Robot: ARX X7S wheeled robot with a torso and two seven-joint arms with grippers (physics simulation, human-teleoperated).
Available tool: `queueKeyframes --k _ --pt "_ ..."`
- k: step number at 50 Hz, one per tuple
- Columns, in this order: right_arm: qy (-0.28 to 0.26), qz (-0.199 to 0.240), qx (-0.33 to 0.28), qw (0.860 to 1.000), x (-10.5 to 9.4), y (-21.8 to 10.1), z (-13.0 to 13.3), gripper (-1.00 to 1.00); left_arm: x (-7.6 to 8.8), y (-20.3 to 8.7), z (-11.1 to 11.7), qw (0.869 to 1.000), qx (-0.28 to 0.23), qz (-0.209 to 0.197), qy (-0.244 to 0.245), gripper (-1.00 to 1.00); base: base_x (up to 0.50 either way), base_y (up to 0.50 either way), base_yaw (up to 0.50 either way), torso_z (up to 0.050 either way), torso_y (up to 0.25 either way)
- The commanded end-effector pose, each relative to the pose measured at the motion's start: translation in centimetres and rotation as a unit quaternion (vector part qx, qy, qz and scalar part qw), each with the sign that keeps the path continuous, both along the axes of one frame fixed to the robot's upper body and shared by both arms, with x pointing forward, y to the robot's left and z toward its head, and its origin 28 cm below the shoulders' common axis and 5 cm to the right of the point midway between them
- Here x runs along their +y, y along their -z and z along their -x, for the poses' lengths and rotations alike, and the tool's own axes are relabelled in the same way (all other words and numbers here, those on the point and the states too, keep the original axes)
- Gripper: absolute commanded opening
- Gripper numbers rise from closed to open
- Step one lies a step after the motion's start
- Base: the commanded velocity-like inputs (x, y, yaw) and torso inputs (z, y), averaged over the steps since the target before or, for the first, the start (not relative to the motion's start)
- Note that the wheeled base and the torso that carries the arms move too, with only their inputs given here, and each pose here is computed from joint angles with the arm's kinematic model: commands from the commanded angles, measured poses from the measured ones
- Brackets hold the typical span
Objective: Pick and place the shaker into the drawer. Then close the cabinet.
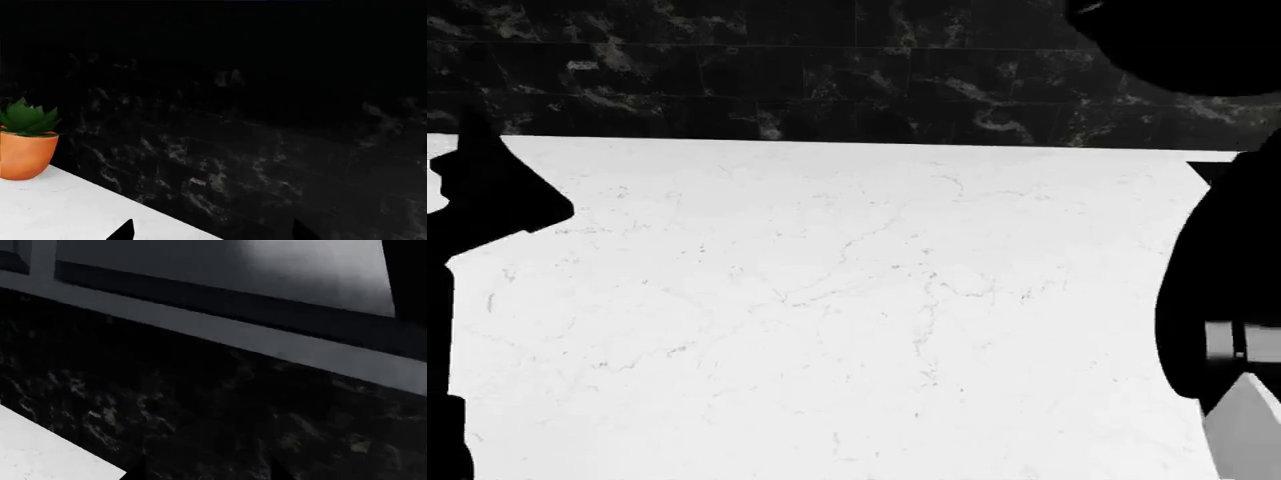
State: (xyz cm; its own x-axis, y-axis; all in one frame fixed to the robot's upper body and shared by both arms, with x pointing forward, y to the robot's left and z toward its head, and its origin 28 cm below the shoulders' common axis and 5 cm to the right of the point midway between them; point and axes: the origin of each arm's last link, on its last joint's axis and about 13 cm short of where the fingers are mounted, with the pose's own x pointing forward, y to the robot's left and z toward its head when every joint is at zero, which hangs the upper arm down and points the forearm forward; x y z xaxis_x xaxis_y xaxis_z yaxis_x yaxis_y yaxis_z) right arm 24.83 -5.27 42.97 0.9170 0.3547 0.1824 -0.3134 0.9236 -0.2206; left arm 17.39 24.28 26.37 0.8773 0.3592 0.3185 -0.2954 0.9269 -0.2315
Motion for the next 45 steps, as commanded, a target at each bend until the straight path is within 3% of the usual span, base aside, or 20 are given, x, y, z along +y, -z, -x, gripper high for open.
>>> queueKeyframes --k 1,11,20,45 --pt "0.094 -0.081 -0.023 0.992 -2.0 13.0 5.7 1.0 -4.7 1.4 -0.5 0.992 0.04 -0.018 0.115 1.0 0.0 0.0 0.0 0.0 0.0" --pt "0.118 -0.071 0.018 0.99 -2.2 16.8 5.3 1.0 -5.0 2.4 -0.8 0.991 0.053 -0.007 0.121 1.0 0.0 0.0 0.0 0.0 0.0" --pt "0.133 -0.064 0.028 0.989 -2.1 16.9 5.5 1.0 -5.0 2.6 -0.9 0.991 0.055 -0.004 0.122 1.0 0.0 0.0 0.0 0.0 0.0" --pt "0.114 -0.066 0.04 0.991 -1.6 17.0 5.2 1.0 -5.1 3.3 -0.9 0.99 0.065 -0.007 0.128 1.0 0.02 -0.49 0.0 0.0 0.0"
